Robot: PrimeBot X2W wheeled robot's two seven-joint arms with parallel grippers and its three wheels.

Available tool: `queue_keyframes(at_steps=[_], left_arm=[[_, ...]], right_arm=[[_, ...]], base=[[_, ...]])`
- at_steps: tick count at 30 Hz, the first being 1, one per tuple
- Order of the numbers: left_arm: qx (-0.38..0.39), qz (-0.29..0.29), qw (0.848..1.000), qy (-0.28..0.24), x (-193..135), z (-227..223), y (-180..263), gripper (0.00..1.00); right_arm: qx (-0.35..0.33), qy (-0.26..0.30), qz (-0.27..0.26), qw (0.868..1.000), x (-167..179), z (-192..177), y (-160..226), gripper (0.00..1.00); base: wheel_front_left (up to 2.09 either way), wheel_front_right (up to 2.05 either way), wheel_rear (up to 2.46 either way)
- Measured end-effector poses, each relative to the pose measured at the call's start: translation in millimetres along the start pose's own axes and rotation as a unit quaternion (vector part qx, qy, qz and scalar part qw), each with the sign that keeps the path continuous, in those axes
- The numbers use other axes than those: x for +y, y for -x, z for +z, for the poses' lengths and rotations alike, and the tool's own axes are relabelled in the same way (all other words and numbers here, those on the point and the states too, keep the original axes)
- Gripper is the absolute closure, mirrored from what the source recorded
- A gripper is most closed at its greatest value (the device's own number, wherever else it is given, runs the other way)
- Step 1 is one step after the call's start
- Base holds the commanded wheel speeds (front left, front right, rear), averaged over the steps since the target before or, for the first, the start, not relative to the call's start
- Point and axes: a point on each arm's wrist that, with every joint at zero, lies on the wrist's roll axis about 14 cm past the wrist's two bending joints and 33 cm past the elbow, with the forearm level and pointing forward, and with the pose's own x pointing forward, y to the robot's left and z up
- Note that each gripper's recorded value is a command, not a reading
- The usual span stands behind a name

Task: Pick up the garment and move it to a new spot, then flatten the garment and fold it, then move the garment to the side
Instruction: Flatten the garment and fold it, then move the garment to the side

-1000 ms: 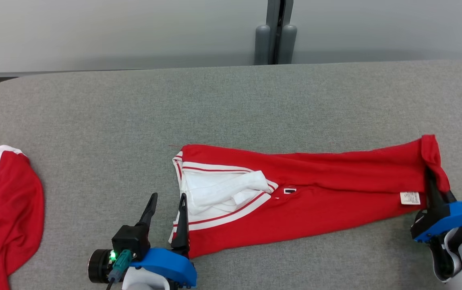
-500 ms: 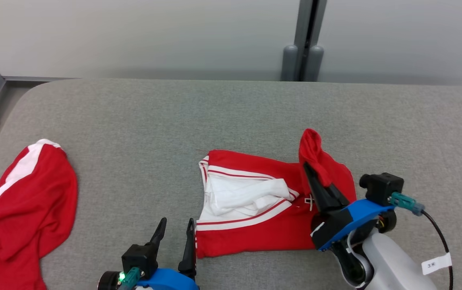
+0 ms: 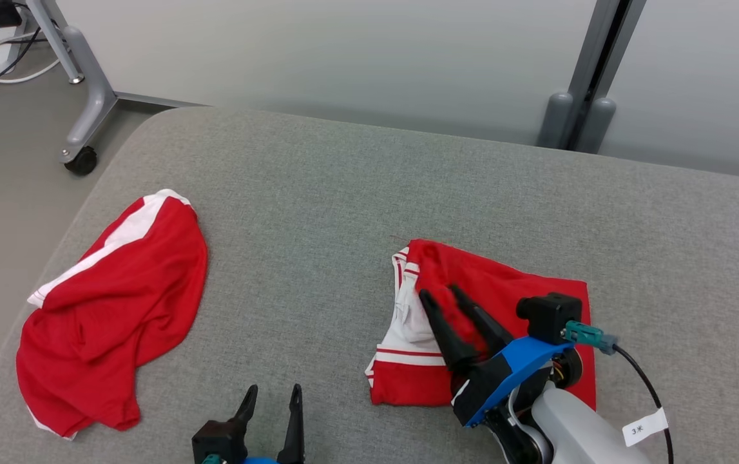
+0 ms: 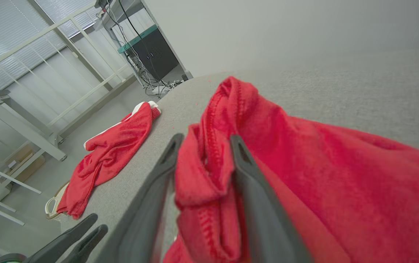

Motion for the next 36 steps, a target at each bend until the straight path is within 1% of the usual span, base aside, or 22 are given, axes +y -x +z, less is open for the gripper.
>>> queue_keyframes(at_steps=[3, 6, 8, 10, 14, 18, 22, 25, 28, 36], left_arm=[[0.003, 0.005, 1.000, -0.001, 3.3, -1.9, -0.7, 0.00], [-0.006, -0.002, 1.000, -0.006, -0.6, 5.0, -6.8, 0.00], [-0.012, -0.010, 1.000, -0.009, -5.9, 9.9, -11.5, 0.00], [-0.020, -0.023, 0.999, -0.018, -13.4, 16.3, -17.1, 0.00], [-0.024, -0.044, 0.998, -0.027, -26.8, 21.0, -25.6, 0.00], [-0.032, -0.056, 0.997, -0.036, -36.3, 27.3, -32.4, 0.00], [-0.047, -0.064, 0.996, -0.051, -43.3, 36.7, -36.6, 0.00], [-0.057, -0.067, 0.994, -0.063, -46.4, 41.9, -36.1, 0.00], [-0.060, -0.070, 0.993, -0.075, -47.9, 40.4, -31.4, 0.00], [-0.057, -0.068, 0.993, -0.075, -46.7, 37.1, -27.0, 0.00]], right_arm=[[-0.005, -0.001, -0.010, 1.000, -5.6, 1.8, 4.8, 0.00], [-0.014, 0.008, -0.046, 0.999, -31.4, 9.3, 16.7, 0.00], [-0.028, 0.021, -0.074, 0.997, -51.6, 20.5, 27.6, 0.00], [-0.044, 0.029, -0.107, 0.993, -73.1, 31.7, 42.3, 0.00], [-0.050, 0.049, -0.176, 0.982, -111.4, 31.4, 83.9, 0.00], [-0.060, 0.074, -0.225, 0.970, -134.3, 37.5, 118.0, 0.00], [-0.067, 0.099, -0.255, 0.960, -143.7, 40.8, 142.8, 0.00], [-0.064, 0.116, -0.266, 0.955, -143.9, 37.6, 154.4, 0.00], [-0.058, 0.128, -0.271, 0.952, -142.3, 33.2, 161.5, 0.00], [-0.051, 0.128, -0.281, 0.950, -142.2, 25.2, 165.4, 0.00]], base=[[0.00, 0.00, 0.00], [0.00, 0.00, 0.00], [0.00, 0.00, 0.00], [0.00, 0.00, 0.00], [0.00, 0.00, 0.00], [0.00, 0.00, 0.00], [0.00, 0.00, 0.00], [0.00, 0.00, 0.00], [0.00, 0.00, 0.00], [0.00, 0.00, 0.00]])
